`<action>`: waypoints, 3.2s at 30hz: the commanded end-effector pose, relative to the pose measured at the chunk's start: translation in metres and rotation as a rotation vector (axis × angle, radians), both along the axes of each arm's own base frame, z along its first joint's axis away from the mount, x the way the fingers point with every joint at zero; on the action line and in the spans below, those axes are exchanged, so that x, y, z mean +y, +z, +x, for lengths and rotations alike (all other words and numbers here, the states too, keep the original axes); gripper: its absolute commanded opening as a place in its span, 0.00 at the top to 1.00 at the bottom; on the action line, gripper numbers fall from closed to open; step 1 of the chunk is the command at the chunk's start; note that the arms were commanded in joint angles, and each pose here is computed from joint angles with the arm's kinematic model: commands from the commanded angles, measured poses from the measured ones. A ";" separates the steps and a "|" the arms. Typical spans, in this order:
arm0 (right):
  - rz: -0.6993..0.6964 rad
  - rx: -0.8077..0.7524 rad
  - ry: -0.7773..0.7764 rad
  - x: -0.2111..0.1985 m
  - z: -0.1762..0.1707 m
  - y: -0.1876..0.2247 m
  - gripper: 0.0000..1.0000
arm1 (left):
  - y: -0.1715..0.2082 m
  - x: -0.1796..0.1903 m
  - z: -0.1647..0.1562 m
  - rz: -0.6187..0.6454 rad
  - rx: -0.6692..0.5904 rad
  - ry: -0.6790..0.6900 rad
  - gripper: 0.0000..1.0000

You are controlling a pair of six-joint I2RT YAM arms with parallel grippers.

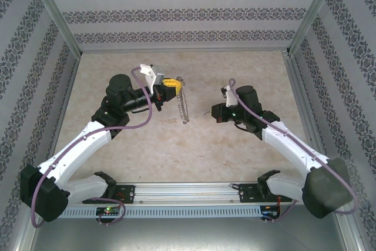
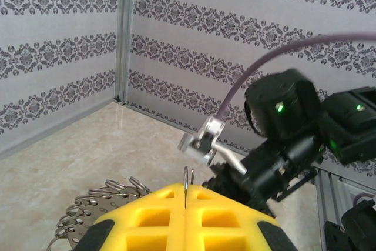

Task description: Put the keys on the keyring

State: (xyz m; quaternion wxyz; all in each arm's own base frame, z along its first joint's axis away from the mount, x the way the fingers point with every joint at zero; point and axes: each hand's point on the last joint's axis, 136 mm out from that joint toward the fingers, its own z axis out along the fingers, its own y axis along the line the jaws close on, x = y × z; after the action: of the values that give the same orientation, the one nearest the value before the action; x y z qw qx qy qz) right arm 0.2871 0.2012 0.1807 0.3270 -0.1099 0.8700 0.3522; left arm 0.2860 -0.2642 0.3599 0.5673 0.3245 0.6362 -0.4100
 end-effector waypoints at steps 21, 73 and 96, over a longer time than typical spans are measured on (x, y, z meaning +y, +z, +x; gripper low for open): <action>0.342 -0.461 0.151 0.006 -0.004 0.170 1.00 | 0.013 -0.034 -0.013 0.027 -0.026 -0.232 1.00; 0.296 -0.447 0.209 0.045 -0.005 0.156 1.00 | 0.017 -0.050 -0.016 0.029 -0.031 -0.267 1.00; 0.315 -0.363 0.268 0.043 -0.021 0.133 1.00 | 0.022 -0.048 -0.016 0.014 -0.051 -0.248 1.00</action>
State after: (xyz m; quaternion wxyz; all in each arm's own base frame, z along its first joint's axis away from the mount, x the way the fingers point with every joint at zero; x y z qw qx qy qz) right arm 0.2668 0.2441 0.3254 0.4602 -0.2326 0.7023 0.4907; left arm 0.2842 -0.3120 0.3385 0.4817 0.3947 0.6364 -0.4552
